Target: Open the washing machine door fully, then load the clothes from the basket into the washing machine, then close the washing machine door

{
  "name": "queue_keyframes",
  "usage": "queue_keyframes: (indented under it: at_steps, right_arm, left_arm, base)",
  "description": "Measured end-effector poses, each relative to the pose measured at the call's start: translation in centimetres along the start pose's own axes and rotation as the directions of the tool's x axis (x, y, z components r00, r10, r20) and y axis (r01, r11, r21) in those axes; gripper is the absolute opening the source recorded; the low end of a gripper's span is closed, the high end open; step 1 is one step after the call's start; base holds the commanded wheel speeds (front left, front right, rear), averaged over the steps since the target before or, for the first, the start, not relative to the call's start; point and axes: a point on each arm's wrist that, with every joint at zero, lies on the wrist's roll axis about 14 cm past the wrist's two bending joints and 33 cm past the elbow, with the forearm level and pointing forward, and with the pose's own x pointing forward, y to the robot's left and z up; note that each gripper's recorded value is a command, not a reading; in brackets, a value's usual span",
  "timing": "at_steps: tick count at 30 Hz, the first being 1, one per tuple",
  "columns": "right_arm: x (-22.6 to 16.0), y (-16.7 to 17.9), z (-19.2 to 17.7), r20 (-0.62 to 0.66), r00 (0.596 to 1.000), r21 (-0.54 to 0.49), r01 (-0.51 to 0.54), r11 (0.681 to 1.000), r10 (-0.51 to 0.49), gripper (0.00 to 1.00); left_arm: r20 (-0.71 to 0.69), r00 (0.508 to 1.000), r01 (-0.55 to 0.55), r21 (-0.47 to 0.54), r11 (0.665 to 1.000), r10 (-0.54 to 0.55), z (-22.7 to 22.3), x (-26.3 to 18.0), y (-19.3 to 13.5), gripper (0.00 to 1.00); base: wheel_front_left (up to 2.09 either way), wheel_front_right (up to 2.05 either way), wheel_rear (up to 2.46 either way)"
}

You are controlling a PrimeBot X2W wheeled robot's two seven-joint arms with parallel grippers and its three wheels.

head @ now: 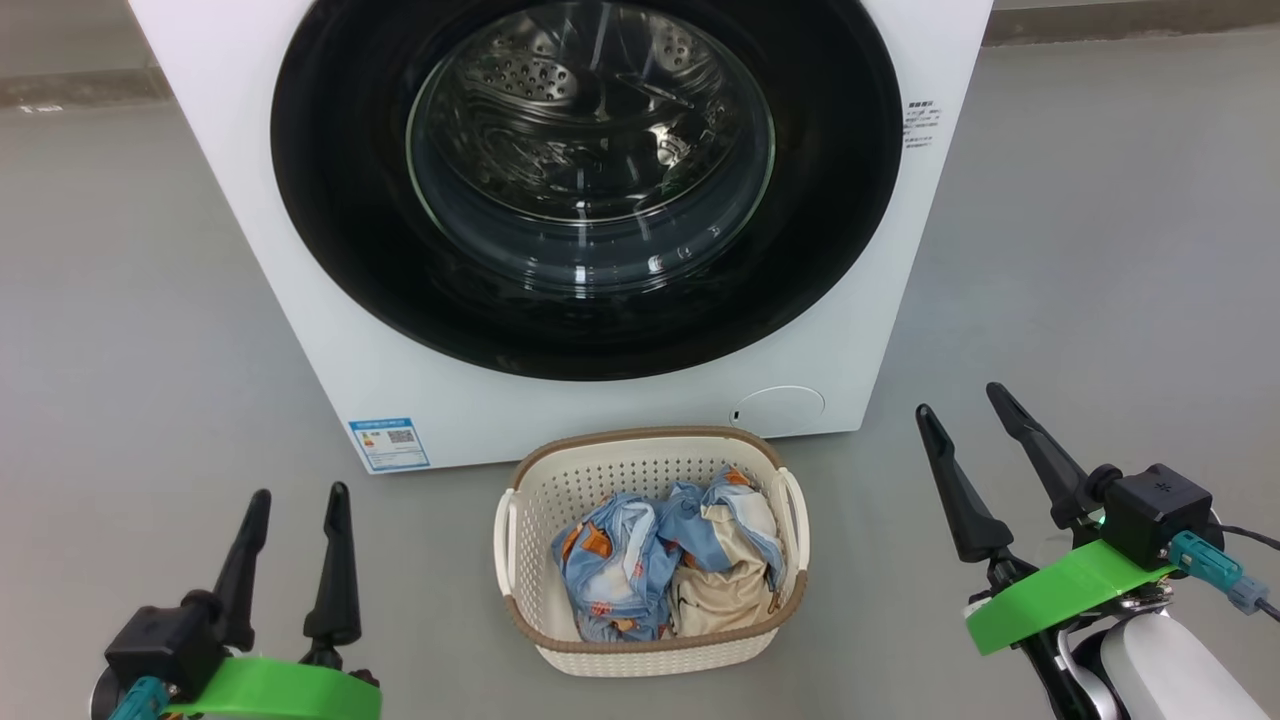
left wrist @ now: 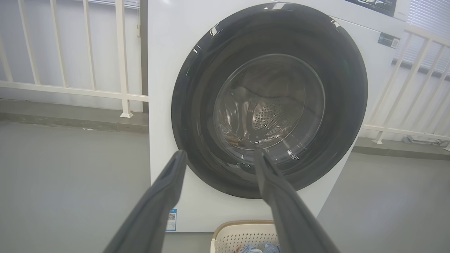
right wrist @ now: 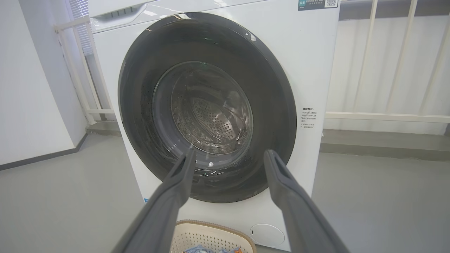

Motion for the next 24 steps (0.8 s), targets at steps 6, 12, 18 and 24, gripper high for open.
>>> queue_keyframes:
  at_steps: [6, 12, 18, 24]
  right_arm:
    - [0.01, -0.02, 0.01, 0.001, 1.000, 0.000, 0.000, 1.000, 0.000, 1.00]
    - [0.01, 0.00, 0.10, 0.003, 1.000, 0.000, 0.000, 1.000, 0.000, 1.00]
    - [0.06, -0.10, 0.08, 0.004, 1.000, 0.003, 0.004, 1.000, -0.004, 1.00]
    - [0.09, -0.26, 0.07, 0.004, 1.000, 0.003, 0.009, 1.000, -0.009, 1.00]
  left_arm:
    - [-0.001, 1.000, 0.000, -0.001, 1.000, 0.000, -0.05, 0.02, -0.01, 1.00]
    - [-0.002, 1.000, 0.001, -0.002, 1.000, -0.001, -0.09, 0.01, -0.02, 1.00]
    - [0.004, 1.000, 0.002, -0.002, 1.000, -0.002, 0.11, 0.27, -0.01, 1.00]
    - [0.002, 1.000, -0.001, -0.002, 1.000, 0.001, 0.06, 0.28, 0.08, 1.00]
  base:
    - [0.00, 0.00, 0.00]
    - [0.00, 0.00, 0.00]
    - [0.00, 0.00, 0.00]
    - [0.00, 0.00, 0.00]
